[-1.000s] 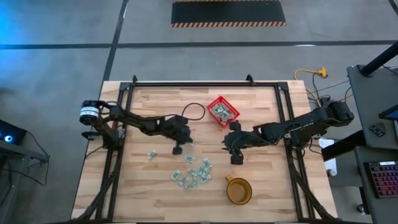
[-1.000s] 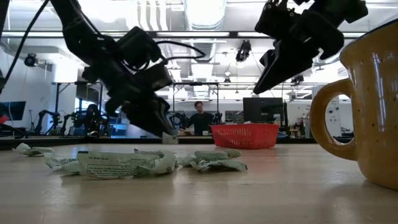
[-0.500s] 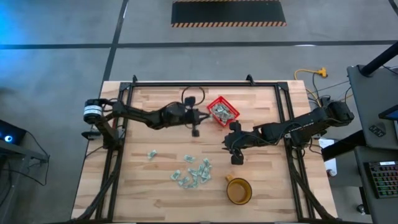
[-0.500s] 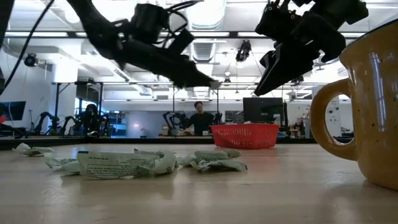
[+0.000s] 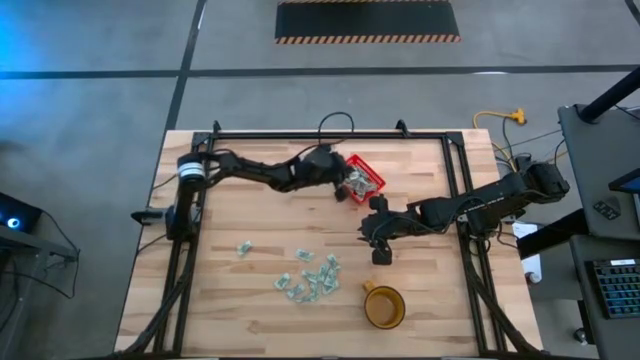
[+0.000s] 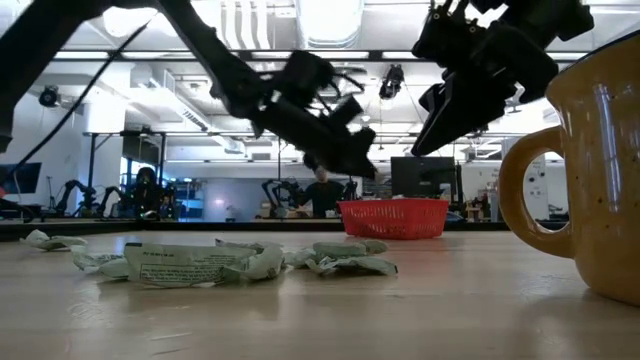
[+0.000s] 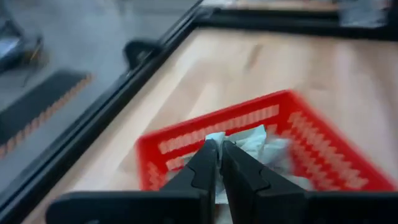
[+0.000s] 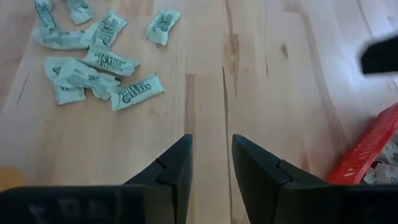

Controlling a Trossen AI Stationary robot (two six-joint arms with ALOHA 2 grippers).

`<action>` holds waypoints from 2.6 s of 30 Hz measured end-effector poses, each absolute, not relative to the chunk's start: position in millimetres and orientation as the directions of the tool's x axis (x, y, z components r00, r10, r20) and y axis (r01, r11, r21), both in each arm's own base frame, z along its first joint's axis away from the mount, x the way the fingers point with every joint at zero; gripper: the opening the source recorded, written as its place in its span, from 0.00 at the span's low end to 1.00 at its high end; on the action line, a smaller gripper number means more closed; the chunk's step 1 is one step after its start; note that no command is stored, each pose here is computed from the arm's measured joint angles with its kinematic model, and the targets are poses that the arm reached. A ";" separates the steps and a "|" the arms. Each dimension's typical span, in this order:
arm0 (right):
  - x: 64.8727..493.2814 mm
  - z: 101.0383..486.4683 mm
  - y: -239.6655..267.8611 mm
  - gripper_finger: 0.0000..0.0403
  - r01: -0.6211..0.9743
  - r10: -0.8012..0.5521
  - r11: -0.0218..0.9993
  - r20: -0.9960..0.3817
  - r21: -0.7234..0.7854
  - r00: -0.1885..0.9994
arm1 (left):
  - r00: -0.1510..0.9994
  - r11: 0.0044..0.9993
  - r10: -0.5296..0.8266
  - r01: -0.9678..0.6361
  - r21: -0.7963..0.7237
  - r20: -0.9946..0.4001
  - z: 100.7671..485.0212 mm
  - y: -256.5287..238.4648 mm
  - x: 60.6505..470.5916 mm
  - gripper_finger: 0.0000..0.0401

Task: Pick and place Stevia / Truvia into bins
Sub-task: Put the stevia packet into the red basket

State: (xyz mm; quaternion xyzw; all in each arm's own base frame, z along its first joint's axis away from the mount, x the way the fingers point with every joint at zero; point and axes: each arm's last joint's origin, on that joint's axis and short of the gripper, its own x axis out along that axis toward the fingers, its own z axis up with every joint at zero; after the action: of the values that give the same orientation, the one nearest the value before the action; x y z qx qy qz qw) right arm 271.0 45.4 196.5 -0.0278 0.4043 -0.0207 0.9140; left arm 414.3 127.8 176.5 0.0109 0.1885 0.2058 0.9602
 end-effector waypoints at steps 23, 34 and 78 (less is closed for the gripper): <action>270.2 193.6 45.2 0.20 0.014 -0.059 0.998 -0.732 -0.068 0.679 | 0.772 0.883 0.468 -0.422 0.204 -0.429 177.8 133.4 420.0 0.35; 274.7 191.0 46.1 0.23 0.018 -0.037 0.999 -0.612 -0.037 0.790 | 0.799 0.975 0.217 -0.153 0.159 -0.561 215.9 82.9 382.7 0.41; 349.8 122.5 55.8 0.32 -0.221 0.231 0.969 -0.715 0.109 0.660 | 0.853 0.973 0.070 0.056 0.225 -0.517 211.2 10.5 252.2 0.41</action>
State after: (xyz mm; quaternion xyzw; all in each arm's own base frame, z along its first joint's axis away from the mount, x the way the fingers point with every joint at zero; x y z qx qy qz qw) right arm 349.8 55.8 122.5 0.0062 0.3933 0.1240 0.9110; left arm 252.2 10.5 211.2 0.1166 0.2710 0.0036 0.9555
